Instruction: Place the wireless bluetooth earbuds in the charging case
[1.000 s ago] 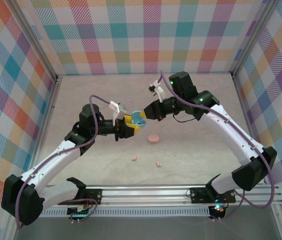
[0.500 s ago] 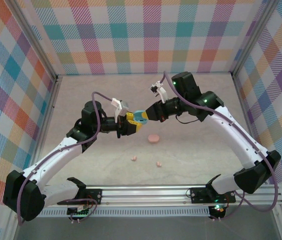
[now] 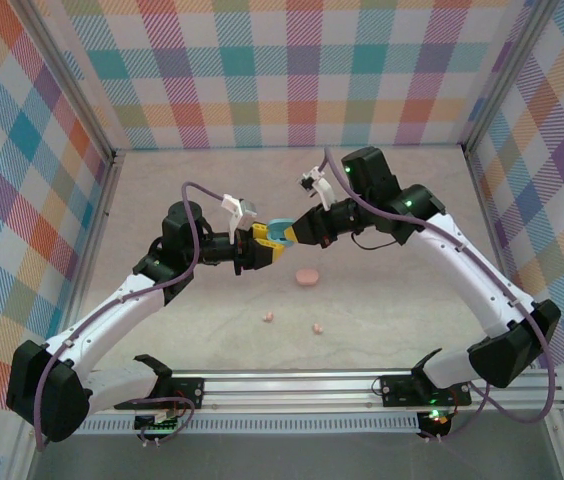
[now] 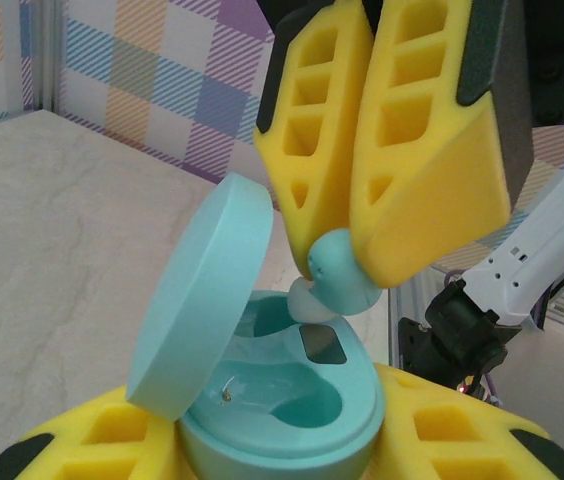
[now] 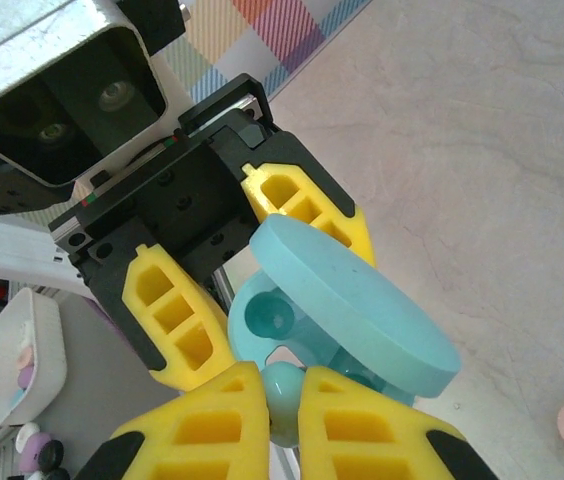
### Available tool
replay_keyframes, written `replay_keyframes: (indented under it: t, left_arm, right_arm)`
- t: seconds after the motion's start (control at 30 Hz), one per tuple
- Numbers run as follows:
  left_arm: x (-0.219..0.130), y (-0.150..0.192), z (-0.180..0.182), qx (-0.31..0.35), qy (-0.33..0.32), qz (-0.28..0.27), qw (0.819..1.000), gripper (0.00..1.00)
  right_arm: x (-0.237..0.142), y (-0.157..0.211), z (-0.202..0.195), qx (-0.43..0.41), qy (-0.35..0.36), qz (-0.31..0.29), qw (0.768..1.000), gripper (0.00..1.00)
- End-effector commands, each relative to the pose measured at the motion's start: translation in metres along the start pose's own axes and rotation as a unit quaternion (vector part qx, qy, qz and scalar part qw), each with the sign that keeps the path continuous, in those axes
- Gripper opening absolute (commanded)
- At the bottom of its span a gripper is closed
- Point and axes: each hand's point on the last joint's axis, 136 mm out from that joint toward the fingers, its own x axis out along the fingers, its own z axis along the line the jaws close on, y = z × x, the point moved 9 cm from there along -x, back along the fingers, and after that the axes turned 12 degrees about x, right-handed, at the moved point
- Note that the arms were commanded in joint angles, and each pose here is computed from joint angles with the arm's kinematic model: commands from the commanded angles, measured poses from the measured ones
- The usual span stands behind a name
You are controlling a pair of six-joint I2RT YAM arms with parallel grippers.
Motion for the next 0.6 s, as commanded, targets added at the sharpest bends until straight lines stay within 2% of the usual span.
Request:
replay_keyframes:
  t: [0.0, 0.2, 0.57]
  left_arm:
    - [-0.0056, -0.0224, -0.0126, 0.052, 0.019, -0.04, 0.998, 0.22]
    - [-0.0047, -0.027, -0.0142, 0.06, 0.035, -0.046, 0.996, 0.22]
    - [-0.0039, -0.0249, -0.0177, 0.085, 0.062, -0.051, 0.993, 0.23]
  right_arm:
    - [0.0035, 0.0029, -0.0017, -0.018, -0.001, 0.02, 1.0, 0.11]
    - [0.0049, 0.0016, -0.0036, -0.028, 0.01, 0.031, 0.999, 0.11]
    - [0.0063, -0.0055, -0.0012, 0.012, -0.008, 0.061, 0.998, 0.13]
